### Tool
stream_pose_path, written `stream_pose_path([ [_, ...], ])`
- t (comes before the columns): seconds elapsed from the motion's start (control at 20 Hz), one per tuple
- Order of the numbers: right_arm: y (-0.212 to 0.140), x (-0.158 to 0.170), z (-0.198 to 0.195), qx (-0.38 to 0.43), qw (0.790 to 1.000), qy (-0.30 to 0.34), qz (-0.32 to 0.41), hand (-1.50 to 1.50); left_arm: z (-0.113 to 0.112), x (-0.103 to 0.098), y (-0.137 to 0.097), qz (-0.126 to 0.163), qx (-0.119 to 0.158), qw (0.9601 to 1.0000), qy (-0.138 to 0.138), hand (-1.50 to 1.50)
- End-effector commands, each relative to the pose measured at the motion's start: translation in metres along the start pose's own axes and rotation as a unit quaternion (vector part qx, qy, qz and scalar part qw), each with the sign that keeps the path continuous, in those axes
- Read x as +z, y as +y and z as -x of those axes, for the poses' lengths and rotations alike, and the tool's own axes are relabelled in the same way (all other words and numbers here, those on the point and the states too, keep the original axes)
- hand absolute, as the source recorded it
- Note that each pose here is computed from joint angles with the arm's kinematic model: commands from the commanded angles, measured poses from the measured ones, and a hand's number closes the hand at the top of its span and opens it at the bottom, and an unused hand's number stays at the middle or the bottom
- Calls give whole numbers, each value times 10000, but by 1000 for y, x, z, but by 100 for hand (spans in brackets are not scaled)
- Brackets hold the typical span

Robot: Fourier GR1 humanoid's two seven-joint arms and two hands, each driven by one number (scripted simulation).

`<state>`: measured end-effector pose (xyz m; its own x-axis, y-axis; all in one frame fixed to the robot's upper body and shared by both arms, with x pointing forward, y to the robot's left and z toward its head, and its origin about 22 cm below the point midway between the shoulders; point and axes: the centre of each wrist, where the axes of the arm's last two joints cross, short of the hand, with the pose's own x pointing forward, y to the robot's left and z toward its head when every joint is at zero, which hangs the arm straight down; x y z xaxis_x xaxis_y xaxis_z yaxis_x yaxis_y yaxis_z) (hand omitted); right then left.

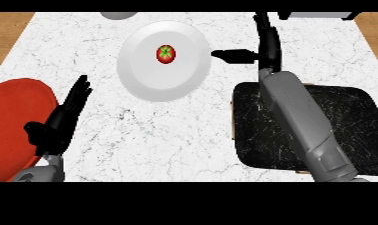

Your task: Pick the tomato from the tray and place it in the plate

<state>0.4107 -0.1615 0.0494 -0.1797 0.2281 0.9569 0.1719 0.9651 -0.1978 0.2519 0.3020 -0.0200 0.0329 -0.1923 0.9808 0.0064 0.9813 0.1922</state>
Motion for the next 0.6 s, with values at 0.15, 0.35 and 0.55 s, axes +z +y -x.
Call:
stream_pose_path([
  [0.15,-56,23,56,-78,9988,-244,-425,-150,13,-8,-4,14,32,10000,43,0],
  [0.35,-87,6,57,181,9982,-196,-534,-150,-2,-1,-7,-25,3,10000,-46,0],
  [0.55,-84,20,76,235,9983,-320,-425,-150,-4,0,-16,-91,51,9999,-5,0],
])
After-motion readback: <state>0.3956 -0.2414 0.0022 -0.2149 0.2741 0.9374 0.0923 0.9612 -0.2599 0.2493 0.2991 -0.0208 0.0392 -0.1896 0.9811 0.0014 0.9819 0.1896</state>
